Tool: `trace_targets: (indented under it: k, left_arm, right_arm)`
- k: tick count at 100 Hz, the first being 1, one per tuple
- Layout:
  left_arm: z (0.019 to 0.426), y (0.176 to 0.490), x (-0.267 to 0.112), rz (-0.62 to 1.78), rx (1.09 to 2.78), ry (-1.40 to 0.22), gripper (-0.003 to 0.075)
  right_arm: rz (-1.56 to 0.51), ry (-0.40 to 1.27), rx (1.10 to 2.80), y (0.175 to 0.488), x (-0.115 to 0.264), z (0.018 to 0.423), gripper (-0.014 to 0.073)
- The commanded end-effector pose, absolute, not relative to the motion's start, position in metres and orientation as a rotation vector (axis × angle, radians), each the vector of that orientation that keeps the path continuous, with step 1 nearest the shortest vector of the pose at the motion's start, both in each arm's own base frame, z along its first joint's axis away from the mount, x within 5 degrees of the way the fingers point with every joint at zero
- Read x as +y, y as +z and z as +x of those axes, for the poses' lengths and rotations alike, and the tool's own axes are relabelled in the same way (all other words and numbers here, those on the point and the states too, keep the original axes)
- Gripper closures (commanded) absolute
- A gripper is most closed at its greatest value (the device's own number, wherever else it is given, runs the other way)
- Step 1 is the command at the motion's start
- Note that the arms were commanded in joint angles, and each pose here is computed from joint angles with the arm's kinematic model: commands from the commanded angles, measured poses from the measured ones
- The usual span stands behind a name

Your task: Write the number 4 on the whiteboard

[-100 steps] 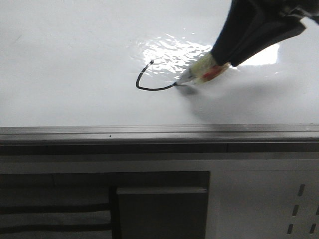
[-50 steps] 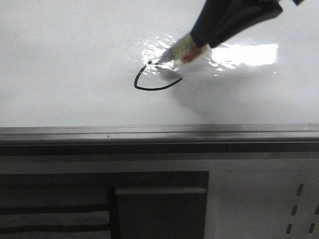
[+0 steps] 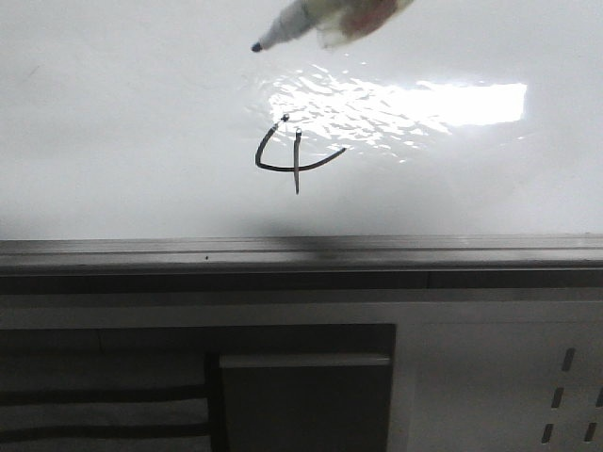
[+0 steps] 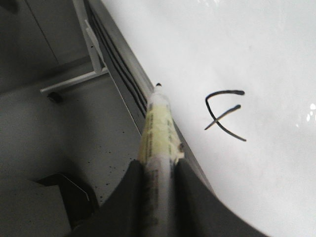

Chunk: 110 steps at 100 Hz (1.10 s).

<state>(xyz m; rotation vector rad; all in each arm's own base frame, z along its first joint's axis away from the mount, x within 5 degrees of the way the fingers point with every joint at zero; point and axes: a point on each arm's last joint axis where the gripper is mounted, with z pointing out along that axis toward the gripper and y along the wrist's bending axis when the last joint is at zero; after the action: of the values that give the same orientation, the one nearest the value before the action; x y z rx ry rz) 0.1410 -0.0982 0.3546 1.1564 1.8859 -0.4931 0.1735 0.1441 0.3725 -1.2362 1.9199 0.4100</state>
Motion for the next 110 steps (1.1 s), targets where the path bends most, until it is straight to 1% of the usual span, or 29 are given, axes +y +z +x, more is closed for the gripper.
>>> trace_targets:
  k: [1,9,16,30,43,61,75,87,92,97,102,110]
  left_arm:
    - [0.148,0.362,-0.112,1.224,1.810,-0.528,0.0282]
    - [0.152,0.358,-0.125,1.333,1.756,-0.527,0.0282]
    - [0.157,0.357,-0.138,1.382,1.715,-0.531,0.0281]
    - [0.164,0.359,-0.163,1.447,1.650,-0.542,0.0281]
    - [0.169,0.363,-0.184,1.523,1.565,-0.532,0.0281]
    - [0.179,0.366,-0.205,1.571,1.513,-0.517,0.0282]
    - [0.181,0.367,-0.214,1.603,1.490,-0.511,0.0282]
    - [0.181,0.368,-0.216,1.611,1.483,-0.507,0.0284]
    - [0.181,0.368,-0.216,1.615,1.478,-0.504,0.0308]
    - [0.181,0.368,-0.216,1.623,1.467,-0.497,0.0355]
    - [0.181,0.368,-0.216,1.624,1.465,-0.495,0.0423]
    - [0.181,0.368,-0.216,1.622,1.464,-0.494,0.0509]
  right_arm:
    - [-1.303,0.354,1.725,0.396,0.142,0.162,0.0641]
    - [-1.383,0.304,1.649,0.398,0.141,0.158,0.0641]
    - [-1.475,0.246,1.574,0.397,0.141,0.158,0.0641]
    - [-1.528,0.207,1.521,0.397,0.141,0.157,0.0641]
    - [-1.534,0.202,1.515,0.397,0.141,0.157,0.0641]
    - [-1.534,0.202,1.515,0.397,0.141,0.157,0.0641]
    - [-1.535,0.202,1.515,0.397,0.141,0.157,0.0641]
    - [-1.540,0.205,1.519,0.396,0.141,0.157,0.0641]
    - [-1.541,0.205,1.519,0.396,0.141,0.157,0.0641]
    - [-1.542,0.205,1.520,0.396,0.141,0.157,0.0641]
    - [-1.537,0.218,1.520,0.396,0.141,0.157,0.0641]
    - [-1.541,0.220,1.522,0.396,0.141,0.157,0.0641]
